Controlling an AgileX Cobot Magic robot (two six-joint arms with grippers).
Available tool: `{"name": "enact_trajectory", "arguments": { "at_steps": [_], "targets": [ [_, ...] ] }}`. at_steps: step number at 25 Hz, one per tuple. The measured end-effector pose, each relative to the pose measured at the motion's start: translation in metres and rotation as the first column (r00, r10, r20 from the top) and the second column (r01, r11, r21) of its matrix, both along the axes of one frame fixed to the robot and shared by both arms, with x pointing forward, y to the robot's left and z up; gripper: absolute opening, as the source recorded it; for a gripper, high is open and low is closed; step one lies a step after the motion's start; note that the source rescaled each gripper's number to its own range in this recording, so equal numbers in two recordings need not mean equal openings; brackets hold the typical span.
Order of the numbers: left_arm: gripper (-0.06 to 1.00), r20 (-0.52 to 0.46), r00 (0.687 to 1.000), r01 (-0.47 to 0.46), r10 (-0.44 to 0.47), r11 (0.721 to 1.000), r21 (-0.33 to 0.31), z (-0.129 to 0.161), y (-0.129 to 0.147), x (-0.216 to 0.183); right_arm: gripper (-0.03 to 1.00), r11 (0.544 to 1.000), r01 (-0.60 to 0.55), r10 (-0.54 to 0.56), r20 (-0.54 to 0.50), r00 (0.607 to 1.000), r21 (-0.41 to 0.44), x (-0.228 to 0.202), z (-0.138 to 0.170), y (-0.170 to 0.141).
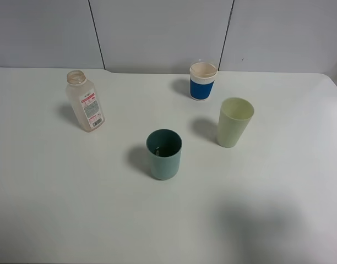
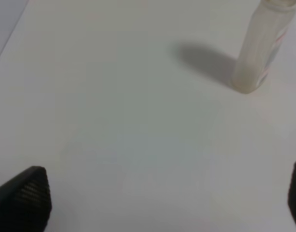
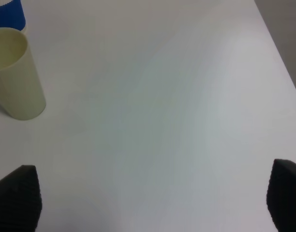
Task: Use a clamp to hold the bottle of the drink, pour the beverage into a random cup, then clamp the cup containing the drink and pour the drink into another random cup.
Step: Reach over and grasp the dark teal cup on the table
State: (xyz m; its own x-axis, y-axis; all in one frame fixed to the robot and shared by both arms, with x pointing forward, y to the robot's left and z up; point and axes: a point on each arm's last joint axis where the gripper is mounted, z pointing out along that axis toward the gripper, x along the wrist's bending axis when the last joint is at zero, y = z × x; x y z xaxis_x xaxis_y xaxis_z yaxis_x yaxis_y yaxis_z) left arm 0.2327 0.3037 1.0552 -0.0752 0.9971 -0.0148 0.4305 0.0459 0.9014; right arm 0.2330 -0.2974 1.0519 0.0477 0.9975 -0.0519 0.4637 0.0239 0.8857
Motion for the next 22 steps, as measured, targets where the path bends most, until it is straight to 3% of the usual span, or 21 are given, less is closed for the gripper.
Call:
{"name": "enact_trajectory", "arguments": {
  "at_steps": [22],
  "targets": [
    [1.00,0.000,1.000,0.000,0.000,1.000,0.000,0.0000,0.0000,0.0000,0.76,1.000,0.000,0.000,0.000,1.000,0.000,0.0000,0.0000,0.0000]
  ]
}}
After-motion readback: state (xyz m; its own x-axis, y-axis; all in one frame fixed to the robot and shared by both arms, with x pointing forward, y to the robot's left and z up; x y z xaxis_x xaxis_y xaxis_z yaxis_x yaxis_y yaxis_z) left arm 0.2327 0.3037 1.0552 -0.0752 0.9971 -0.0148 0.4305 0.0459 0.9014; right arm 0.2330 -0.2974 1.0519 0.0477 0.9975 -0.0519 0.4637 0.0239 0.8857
